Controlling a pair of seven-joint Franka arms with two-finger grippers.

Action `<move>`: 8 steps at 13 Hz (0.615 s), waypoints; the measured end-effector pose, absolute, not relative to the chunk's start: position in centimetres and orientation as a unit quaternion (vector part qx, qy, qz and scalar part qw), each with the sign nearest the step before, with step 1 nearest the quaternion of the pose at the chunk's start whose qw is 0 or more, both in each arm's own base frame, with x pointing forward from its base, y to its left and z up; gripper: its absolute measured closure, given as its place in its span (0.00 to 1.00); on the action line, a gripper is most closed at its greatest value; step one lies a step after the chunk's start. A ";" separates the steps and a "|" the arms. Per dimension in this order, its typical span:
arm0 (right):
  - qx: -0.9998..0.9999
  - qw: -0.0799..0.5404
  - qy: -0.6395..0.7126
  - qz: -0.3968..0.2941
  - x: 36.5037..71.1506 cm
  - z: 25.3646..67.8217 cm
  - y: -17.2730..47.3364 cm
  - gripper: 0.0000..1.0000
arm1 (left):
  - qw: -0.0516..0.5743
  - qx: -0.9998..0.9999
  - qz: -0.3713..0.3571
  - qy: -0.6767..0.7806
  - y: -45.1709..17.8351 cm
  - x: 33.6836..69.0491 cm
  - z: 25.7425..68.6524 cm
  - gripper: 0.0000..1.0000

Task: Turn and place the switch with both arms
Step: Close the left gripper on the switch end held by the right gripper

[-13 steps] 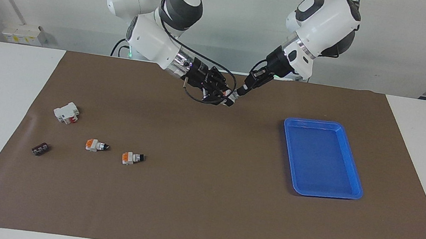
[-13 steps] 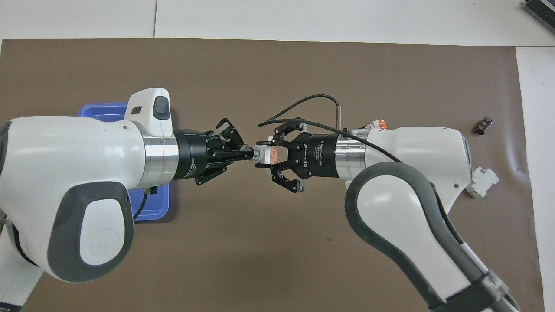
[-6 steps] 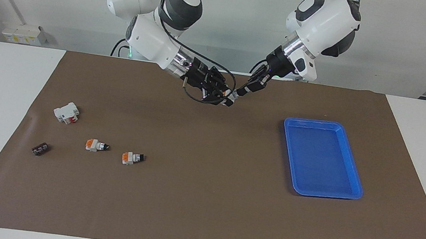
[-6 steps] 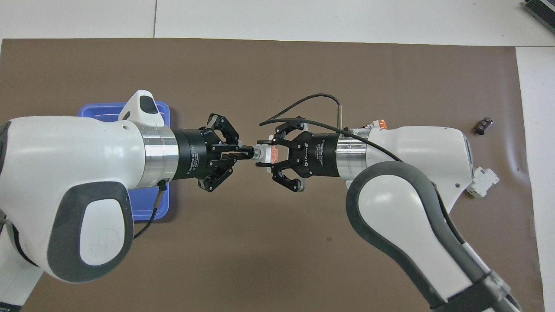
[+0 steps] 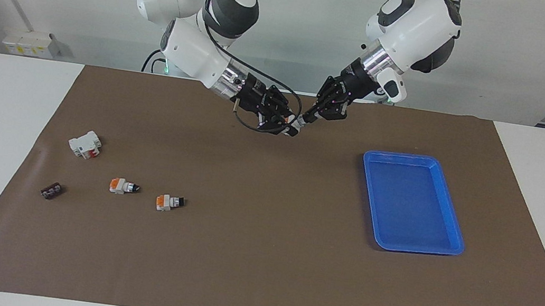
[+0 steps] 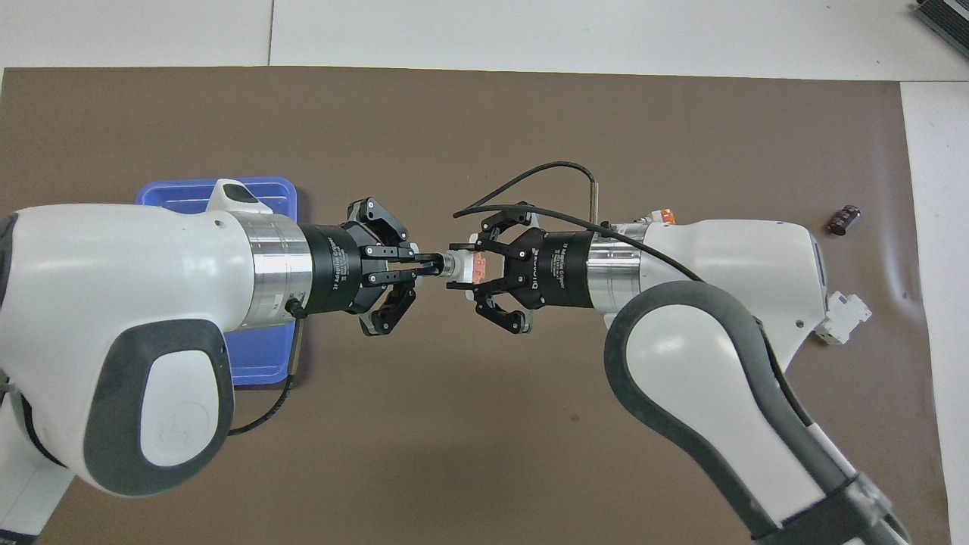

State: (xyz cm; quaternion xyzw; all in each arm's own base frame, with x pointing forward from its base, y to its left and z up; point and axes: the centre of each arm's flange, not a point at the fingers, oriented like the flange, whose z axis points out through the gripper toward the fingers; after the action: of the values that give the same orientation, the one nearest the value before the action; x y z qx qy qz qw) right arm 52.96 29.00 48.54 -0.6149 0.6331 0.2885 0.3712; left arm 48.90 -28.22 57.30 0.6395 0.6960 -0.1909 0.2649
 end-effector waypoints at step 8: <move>-0.617 0.369 0.632 0.288 53.0 48.1 29.6 0.59 | 0.188 0.401 -0.253 0.860 -28.0 48.8 57.1 0.90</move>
State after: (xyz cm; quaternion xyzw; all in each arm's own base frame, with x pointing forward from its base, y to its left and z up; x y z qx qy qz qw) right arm 52.97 29.62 48.10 -0.6174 0.6322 0.2877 0.3693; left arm 48.80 -27.98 57.06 0.4008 0.8605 -0.2526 0.1875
